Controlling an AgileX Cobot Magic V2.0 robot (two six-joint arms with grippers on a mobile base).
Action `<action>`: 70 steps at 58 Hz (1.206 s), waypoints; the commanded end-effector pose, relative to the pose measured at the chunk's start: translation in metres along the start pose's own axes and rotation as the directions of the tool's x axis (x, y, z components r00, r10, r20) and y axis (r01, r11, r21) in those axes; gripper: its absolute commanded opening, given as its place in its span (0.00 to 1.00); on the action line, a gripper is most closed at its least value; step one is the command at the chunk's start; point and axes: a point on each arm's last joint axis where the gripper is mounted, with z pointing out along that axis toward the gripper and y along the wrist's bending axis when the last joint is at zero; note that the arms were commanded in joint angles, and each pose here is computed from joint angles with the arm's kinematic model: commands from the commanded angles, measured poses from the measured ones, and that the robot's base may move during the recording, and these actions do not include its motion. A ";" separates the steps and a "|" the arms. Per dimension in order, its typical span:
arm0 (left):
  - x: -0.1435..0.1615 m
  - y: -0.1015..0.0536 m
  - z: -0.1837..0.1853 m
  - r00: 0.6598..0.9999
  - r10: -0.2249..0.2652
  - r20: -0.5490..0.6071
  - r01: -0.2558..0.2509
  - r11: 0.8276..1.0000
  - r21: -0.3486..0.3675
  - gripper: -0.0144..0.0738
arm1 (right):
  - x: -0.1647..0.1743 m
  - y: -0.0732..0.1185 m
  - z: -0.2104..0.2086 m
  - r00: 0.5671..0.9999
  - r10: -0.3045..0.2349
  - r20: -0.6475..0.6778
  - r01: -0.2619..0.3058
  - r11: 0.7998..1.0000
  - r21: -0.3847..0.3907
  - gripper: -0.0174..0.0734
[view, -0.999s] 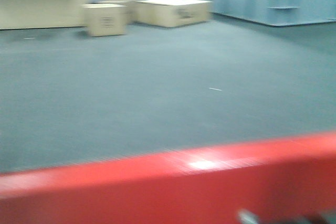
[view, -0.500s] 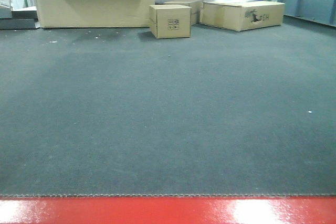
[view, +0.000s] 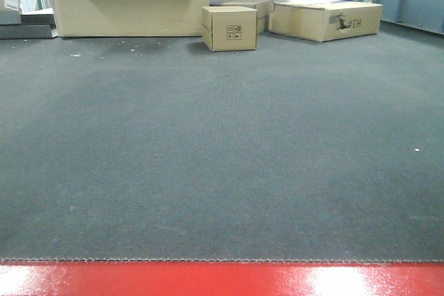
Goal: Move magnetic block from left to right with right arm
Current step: 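Lower the held red cube with the right gripper toward the table surface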
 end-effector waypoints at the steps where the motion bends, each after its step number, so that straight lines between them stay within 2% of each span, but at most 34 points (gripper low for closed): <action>1: -0.005 0.001 -0.001 0.997 -0.010 0.082 0.011 1.000 -0.005 0.02 | -0.015 0.001 -0.001 0.996 -0.014 0.093 0.015 1.000 -0.004 0.25; 15: -0.005 0.001 -0.001 0.997 -0.010 0.082 0.011 1.000 -0.005 0.02 | -0.015 0.001 -0.001 0.995 -0.013 0.094 0.013 1.000 -0.005 0.25; 23: -0.005 0.001 -0.001 0.997 -0.010 0.082 0.011 1.000 -0.005 0.02 | -0.017 0.004 0.001 0.995 0.025 0.101 -0.022 0.999 -0.035 0.25; 29: -0.005 0.001 -0.001 0.997 -0.010 0.082 0.011 1.000 -0.005 0.02 | -0.021 0.009 0.010 0.997 0.055 0.048 -0.051 0.995 -0.081 0.25; 33: -0.005 0.001 -0.001 0.997 -0.010 0.082 0.011 1.000 -0.005 0.02 | -0.030 0.016 0.026 1.000 0.010 -0.013 -0.011 0.991 -0.133 0.25; 34: -0.005 0.001 -0.001 0.997 -0.010 0.082 0.011 1.000 -0.005 0.02 | -0.032 0.017 0.030 1.000 -0.017 -0.024 0.013 0.989 -0.145 0.25; 39: -0.005 0.001 -0.001 0.997 -0.010 0.082 0.011 1.000 -0.005 0.02 | -0.043 0.028 0.050 0.996 -0.073 -0.056 0.056 0.965 -0.256 0.25; 49: -0.005 0.001 -0.001 0.997 -0.010 0.082 0.011 1.000 -0.005 0.02 | -0.051 0.052 0.096 0.972 -0.135 -0.194 0.043 0.907 -0.418 0.25; 60: -0.005 0.001 -0.001 0.997 -0.010 0.082 0.011 1.000 -0.005 0.02 | -0.057 0.082 0.154 0.921 -0.207 -0.329 0.015 0.865 -0.501 0.25; 70: -0.005 0.001 -0.001 0.997 -0.010 0.082 0.011 1.000 -0.005 0.02 | -0.051 0.123 0.207 0.842 -0.310 -0.441 -0.011 0.809 -0.588 0.25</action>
